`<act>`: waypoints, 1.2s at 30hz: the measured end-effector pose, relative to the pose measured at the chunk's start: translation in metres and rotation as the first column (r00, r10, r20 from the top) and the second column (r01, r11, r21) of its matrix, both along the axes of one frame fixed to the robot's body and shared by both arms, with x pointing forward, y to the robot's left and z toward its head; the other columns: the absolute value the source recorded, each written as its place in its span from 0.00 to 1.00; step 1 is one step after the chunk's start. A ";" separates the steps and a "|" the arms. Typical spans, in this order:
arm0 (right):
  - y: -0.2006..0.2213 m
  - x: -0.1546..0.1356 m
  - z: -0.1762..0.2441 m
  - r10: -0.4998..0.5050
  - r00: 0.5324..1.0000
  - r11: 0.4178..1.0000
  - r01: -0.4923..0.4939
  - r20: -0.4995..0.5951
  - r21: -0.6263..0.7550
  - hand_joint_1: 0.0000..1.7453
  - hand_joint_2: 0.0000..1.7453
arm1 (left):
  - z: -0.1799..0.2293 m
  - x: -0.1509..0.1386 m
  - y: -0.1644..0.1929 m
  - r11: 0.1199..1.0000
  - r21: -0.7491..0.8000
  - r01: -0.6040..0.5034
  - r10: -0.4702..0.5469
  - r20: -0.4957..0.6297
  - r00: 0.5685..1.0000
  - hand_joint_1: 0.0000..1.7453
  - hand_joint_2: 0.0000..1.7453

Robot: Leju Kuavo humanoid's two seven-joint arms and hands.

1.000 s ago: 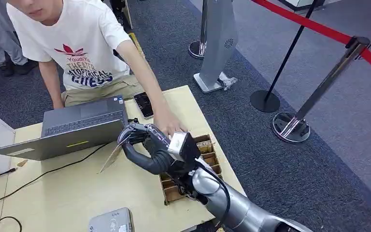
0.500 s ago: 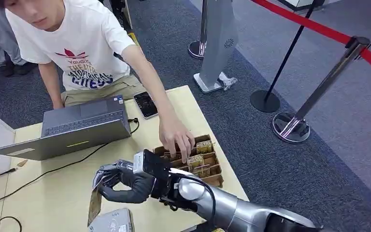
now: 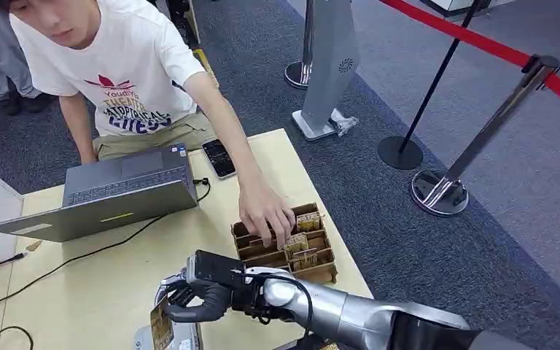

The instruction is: Pass the card to the sensor for recognition and then transmit it.

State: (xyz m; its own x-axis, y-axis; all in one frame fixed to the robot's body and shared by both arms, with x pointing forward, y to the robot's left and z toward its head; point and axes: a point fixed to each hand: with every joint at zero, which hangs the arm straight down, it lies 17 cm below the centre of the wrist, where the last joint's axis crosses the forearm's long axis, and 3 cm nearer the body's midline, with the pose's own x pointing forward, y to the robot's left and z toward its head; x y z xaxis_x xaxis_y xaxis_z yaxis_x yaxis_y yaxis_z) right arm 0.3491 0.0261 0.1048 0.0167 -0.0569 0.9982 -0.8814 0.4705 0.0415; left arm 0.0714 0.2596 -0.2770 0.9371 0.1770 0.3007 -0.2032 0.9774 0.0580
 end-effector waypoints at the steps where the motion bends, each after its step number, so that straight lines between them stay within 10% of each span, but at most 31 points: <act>1: -0.002 0.003 -0.005 -0.012 1.000 1.000 0.012 0.001 -0.015 1.00 1.00 | 0.000 0.000 0.000 1.000 0.001 0.001 -0.001 -0.001 1.000 0.00 0.00; 20: -0.035 0.049 -0.054 -0.129 0.985 0.956 0.153 0.112 -0.249 1.00 1.00 | 0.000 -0.001 -0.001 1.000 0.005 0.000 0.000 -0.008 1.000 0.00 0.00; 36: -0.023 0.025 -0.064 -0.049 0.995 0.966 0.027 -0.082 -0.258 1.00 1.00 | 0.000 0.001 -0.002 1.000 0.002 0.004 -0.004 0.006 1.000 0.00 0.00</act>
State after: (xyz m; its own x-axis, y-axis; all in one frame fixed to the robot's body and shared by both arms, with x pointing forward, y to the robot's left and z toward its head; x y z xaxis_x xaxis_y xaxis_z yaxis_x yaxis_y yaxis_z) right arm 0.3744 0.0035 0.0410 0.1064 0.1981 0.9744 -0.8610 0.5085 -0.0094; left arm 0.0722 0.2581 -0.2766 0.9359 0.1730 0.3069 -0.1999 0.9781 0.0582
